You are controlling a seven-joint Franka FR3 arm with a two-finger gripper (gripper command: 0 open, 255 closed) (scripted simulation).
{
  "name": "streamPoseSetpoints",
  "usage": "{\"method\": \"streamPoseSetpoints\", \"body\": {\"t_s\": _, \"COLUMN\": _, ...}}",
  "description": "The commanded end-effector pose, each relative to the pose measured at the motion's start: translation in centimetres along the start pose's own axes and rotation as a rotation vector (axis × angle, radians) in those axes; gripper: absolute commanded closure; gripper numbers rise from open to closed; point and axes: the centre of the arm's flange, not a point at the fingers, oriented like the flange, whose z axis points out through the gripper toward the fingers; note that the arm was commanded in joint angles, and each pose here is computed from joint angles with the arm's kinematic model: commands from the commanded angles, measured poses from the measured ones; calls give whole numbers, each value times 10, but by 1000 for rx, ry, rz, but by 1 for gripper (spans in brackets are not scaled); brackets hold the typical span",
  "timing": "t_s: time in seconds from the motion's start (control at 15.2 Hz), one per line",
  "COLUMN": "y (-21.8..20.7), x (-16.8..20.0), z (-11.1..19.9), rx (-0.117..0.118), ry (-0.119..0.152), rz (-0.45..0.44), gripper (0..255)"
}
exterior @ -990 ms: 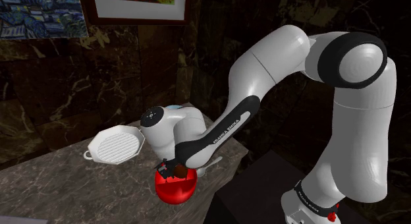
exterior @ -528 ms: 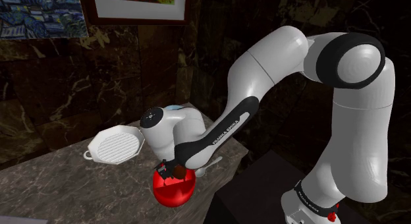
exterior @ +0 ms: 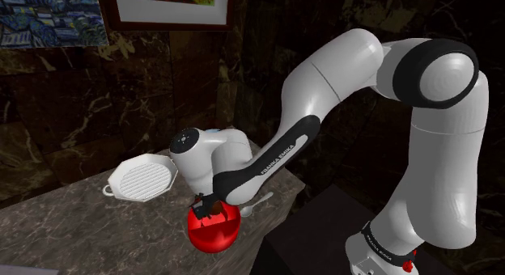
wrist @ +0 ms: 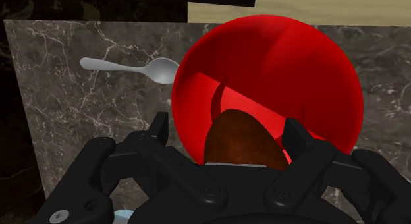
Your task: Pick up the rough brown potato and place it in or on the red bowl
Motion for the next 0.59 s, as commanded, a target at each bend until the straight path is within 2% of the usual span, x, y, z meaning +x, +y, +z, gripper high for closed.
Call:
{"method": "streamPoseSetpoints", "body": {"t_s": 0.0, "y": 0, "x": -1, "z": -25, "rx": 0, "ry": 0, "rz": 0, "gripper": 0}}
{"method": "streamPoseSetpoints", "body": {"t_s": 0.07, "y": 0, "x": -1, "z": -35, "rx": 0, "ry": 0, "rz": 0, "gripper": 0}}
{"method": "streamPoseSetpoints", "body": {"t_s": 0.53, "y": 0, "x": -1, "z": -35, "rx": 0, "ry": 0, "rz": 0, "gripper": 0}}
